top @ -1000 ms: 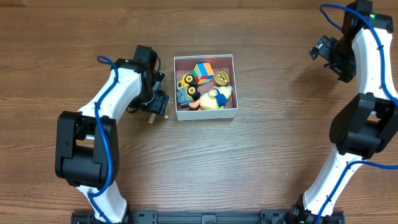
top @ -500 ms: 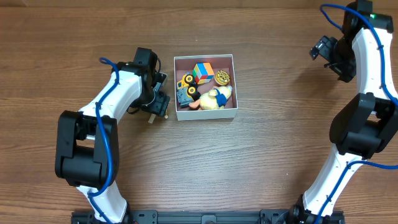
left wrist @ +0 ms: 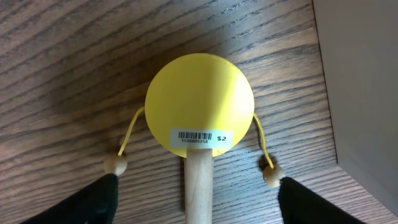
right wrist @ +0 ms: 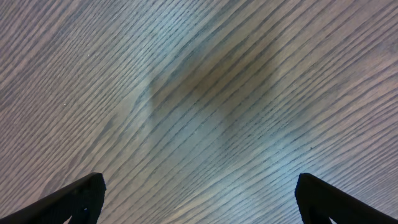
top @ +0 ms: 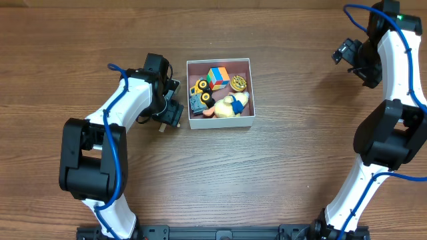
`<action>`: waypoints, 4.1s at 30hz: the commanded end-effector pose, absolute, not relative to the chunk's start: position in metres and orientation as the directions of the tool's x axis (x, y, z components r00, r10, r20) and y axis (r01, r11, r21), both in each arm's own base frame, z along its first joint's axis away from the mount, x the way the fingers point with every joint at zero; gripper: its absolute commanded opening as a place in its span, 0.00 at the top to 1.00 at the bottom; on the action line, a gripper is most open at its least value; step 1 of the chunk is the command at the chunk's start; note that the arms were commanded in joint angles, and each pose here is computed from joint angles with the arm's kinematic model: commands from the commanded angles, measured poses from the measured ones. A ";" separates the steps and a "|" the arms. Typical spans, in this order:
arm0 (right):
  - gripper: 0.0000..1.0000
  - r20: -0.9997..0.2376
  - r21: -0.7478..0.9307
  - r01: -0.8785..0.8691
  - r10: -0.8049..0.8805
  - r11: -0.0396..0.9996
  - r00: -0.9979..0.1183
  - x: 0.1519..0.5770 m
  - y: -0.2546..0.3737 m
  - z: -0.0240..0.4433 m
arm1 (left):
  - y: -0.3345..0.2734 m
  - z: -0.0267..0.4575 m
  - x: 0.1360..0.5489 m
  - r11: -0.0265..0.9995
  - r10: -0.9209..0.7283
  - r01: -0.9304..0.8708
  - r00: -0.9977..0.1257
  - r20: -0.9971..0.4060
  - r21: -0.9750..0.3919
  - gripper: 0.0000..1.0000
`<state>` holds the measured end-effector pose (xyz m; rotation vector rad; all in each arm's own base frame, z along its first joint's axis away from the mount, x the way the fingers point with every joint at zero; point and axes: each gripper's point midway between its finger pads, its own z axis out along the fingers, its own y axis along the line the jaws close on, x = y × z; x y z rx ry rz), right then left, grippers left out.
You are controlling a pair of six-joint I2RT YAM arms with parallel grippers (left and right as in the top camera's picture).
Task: Pack container
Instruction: 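Lift the drum with left gripper and hold it beside the box, then swing the drum over the box and release it inside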
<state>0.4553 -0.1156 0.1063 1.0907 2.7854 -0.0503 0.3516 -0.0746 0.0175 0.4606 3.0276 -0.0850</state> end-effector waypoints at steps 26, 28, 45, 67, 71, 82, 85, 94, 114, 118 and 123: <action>0.00 -0.156 0.024 0.674 0.669 0.738 -0.727 0.455 -0.115 0.108 | -0.078 0.005 0.343 0.945 0.318 0.323 -0.944 -0.088 -0.056 0.20; 0.00 -0.156 0.024 0.675 0.669 0.738 -0.726 0.455 -0.115 0.108 | -0.078 0.005 0.344 0.944 0.318 0.324 -0.944 -0.091 -0.055 0.20; 0.00 -0.156 0.024 0.674 0.669 0.738 -0.727 0.455 -0.115 0.108 | -0.079 0.006 0.344 0.944 0.319 0.325 -0.943 -0.096 -0.060 0.39; 0.00 -0.156 0.024 0.674 0.669 0.738 -0.727 0.455 -0.115 0.108 | -0.078 0.005 0.346 0.944 0.319 0.325 -0.943 -0.099 -0.053 0.47; 0.00 -0.156 0.024 0.674 0.669 0.738 -0.727 0.455 -0.115 0.108 | -0.074 0.005 0.344 0.946 0.319 0.322 -0.944 -0.086 -0.032 0.47; 0.00 -0.156 0.024 0.674 0.669 0.738 -0.727 0.455 -0.115 0.108 | -0.073 0.002 0.341 0.946 0.319 0.322 -0.945 -0.073 -0.033 0.50; 0.00 -0.156 0.024 0.674 0.669 0.738 -0.727 0.455 -0.115 0.108 | -0.073 0.001 0.340 0.946 0.319 0.322 -0.945 -0.069 -0.032 0.50; 0.00 -0.156 0.024 0.675 0.669 0.738 -0.726 0.455 -0.115 0.108 | -0.072 -0.002 0.337 0.946 0.319 0.322 -0.946 -0.063 -0.033 0.52; 0.00 -0.156 0.024 0.674 0.669 0.738 -0.727 0.455 -0.115 0.108 | -0.072 -0.001 0.338 0.949 0.312 0.314 -0.948 -0.065 -0.033 0.80; 0.00 -0.156 0.024 0.674 0.669 0.738 -0.727 0.455 -0.115 0.108 | -0.073 -0.001 0.338 0.949 0.312 0.314 -0.948 -0.066 -0.033 0.86; 0.00 -0.156 0.024 0.674 0.669 0.738 -0.727 0.455 -0.115 0.108 | -0.074 0.005 0.344 0.957 0.284 0.288 -0.956 -0.077 -0.033 0.95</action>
